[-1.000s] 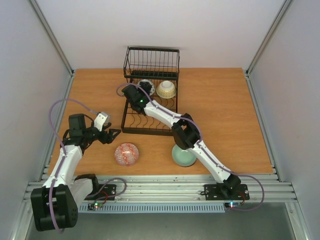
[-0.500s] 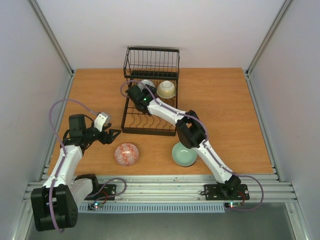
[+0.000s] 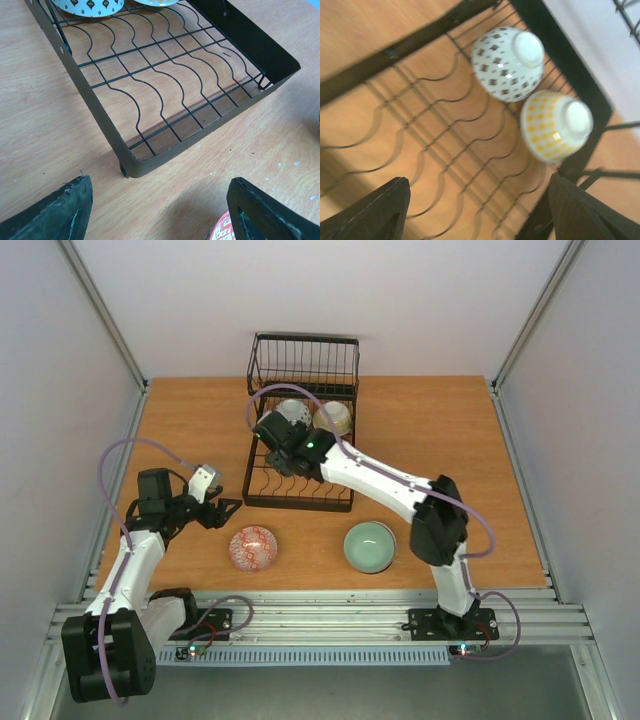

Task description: Load the bowls into the dish rack

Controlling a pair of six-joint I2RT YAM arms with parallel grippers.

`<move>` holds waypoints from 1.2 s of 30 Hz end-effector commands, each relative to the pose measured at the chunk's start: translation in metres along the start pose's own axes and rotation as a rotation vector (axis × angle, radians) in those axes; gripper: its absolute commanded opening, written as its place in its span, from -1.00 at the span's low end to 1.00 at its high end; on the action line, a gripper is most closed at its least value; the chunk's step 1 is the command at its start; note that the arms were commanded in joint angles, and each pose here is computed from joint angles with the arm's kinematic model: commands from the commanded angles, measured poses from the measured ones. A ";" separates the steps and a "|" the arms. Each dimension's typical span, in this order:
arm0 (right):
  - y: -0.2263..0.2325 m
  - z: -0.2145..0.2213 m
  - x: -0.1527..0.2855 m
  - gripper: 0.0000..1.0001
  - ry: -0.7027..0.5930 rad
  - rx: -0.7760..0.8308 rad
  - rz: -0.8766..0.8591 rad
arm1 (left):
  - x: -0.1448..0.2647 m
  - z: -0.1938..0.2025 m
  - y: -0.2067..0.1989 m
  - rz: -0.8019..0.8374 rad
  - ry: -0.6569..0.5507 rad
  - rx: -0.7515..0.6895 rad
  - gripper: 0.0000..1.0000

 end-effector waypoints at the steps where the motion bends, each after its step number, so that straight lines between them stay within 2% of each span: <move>1: 0.022 0.029 0.037 0.38 0.073 -0.246 -0.258 | -0.002 -0.001 0.003 0.002 -0.020 -0.030 0.49; 4: 0.035 0.048 0.049 -0.08 0.096 -0.333 -0.393 | -0.003 0.000 0.003 0.005 -0.016 -0.026 0.49; 6: 0.045 0.064 0.055 -0.20 0.126 -0.360 -0.462 | -0.004 0.000 0.004 0.009 -0.015 -0.022 0.48; 15: 0.090 0.098 0.075 -0.19 0.205 -0.393 -0.691 | -0.006 0.002 0.005 0.014 -0.008 -0.014 0.48; 36: 0.152 0.127 0.052 -0.20 0.309 -0.367 -0.718 | -0.006 0.002 0.003 0.025 -0.010 -0.015 0.48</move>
Point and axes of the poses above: each gripper's point midway between its finger pads, its own x axis back along the fingers, its own y axis along the line the jaws close on, z = x × y, the point moved 4 cm from there along x, back along the fingers, and after that the axes turned 12 degrees about -x, right-handed, at the moved point
